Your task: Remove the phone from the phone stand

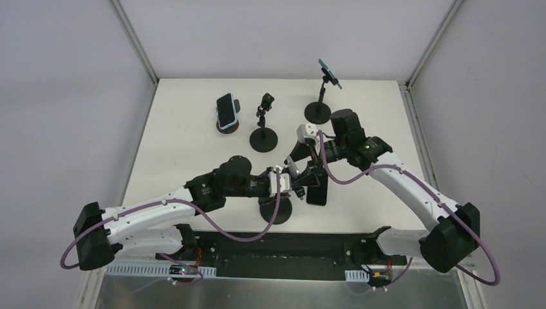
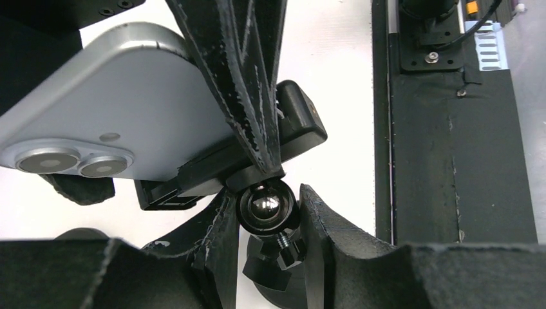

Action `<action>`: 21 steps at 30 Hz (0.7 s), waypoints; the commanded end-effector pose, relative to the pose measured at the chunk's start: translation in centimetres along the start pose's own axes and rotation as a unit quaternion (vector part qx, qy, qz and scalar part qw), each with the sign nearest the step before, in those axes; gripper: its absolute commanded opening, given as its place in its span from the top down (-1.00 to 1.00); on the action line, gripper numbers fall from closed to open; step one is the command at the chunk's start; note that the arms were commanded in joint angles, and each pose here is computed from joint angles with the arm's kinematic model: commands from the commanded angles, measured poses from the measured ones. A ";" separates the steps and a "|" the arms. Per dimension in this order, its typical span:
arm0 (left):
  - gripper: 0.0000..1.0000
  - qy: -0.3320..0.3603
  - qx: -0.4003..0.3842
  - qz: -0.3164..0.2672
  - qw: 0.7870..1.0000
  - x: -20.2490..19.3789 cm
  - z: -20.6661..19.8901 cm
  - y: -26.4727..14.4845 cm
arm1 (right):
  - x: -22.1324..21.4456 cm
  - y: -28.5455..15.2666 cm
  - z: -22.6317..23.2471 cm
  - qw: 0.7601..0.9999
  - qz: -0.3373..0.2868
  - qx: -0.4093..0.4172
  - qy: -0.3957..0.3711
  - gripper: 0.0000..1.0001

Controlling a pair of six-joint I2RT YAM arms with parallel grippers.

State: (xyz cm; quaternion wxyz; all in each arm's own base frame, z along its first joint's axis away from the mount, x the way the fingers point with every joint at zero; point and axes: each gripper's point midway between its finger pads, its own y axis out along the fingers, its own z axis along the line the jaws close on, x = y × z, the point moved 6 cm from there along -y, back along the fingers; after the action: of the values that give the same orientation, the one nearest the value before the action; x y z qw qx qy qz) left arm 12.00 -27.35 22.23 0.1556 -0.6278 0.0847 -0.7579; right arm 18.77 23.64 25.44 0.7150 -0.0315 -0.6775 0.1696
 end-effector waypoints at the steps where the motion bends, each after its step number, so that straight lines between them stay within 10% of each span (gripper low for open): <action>1: 1.00 -0.025 -0.349 -0.030 0.936 0.3 -11.5 -2.0 | -2.3 -3.5 -7.7 0.969 0.110 -0.179 -0.132 1.00; 21: 1.00 -0.021 -0.314 -0.024 0.949 -0.3 -9.9 -1.5 | 0.9 -2.0 -2.7 0.985 0.030 -0.130 -0.108 1.00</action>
State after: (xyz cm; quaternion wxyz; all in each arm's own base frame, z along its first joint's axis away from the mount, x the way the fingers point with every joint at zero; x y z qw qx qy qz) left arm 10.97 -27.73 22.28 0.1279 -0.6217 0.1048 -0.7656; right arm 16.71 22.53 25.27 0.7162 -0.0382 -0.6772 0.1643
